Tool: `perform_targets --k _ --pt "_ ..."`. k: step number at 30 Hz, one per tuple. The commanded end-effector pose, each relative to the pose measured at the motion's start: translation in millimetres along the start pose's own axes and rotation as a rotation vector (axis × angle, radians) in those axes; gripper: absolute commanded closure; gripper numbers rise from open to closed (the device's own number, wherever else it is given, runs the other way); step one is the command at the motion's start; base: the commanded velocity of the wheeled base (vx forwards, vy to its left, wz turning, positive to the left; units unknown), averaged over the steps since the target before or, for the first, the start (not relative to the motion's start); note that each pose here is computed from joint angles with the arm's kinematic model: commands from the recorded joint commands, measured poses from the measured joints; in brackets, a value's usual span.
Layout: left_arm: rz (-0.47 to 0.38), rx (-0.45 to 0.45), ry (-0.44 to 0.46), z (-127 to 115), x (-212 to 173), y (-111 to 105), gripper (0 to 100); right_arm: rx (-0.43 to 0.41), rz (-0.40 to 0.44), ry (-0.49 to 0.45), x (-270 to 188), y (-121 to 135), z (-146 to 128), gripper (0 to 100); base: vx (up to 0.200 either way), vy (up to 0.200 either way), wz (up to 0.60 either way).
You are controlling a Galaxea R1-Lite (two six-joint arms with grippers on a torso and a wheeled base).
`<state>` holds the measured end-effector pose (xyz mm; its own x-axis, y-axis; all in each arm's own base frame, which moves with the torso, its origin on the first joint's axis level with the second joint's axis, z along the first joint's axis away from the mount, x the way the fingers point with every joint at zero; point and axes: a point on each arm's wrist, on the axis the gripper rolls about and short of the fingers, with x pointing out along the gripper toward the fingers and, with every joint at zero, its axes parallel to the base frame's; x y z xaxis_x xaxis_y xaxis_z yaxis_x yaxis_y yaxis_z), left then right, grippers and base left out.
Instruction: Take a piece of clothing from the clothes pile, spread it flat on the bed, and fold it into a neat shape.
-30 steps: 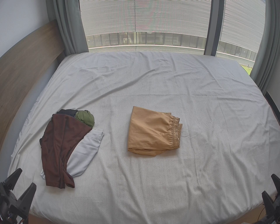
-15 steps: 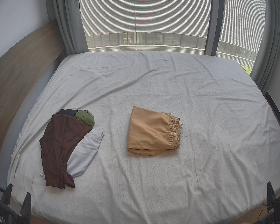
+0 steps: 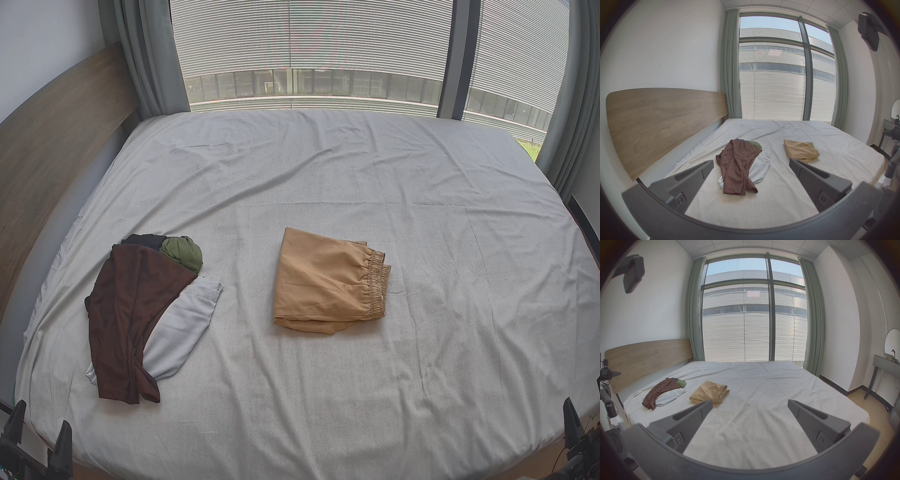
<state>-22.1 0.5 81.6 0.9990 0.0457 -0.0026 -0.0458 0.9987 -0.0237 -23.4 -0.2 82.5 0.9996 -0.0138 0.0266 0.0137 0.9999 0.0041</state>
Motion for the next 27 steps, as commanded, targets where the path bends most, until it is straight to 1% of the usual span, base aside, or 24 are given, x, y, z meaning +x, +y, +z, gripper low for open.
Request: perform_targets --k 1,5,7,10,27 --pt "-0.019 0.009 0.019 -5.8 0.8 -0.1 0 -0.01 -0.011 0.027 0.5 -0.2 -6.9 0 0.0 0.0 0.0" --pt "-0.03 0.018 0.009 -6.1 0.0 -0.1 0 -0.009 -0.003 0.025 0.4 -0.2 -6.9 0 0.0 0.0 0.0" --pt "-0.023 0.01 0.009 -6.3 -0.2 0.1 0 -0.015 0.019 0.023 0.4 0.4 -6.8 0 0.0 0.0 0.0" --pt "-0.023 0.023 0.008 -6.3 -0.2 0.1 0 -0.016 0.022 0.025 0.4 0.5 -6.9 0 0.0 0.0 0.0" --pt "-0.023 0.023 0.008 -6.3 -0.2 0.1 0 -0.013 0.015 0.025 0.4 0.4 -6.9 0 0.0 0.0 0.0"
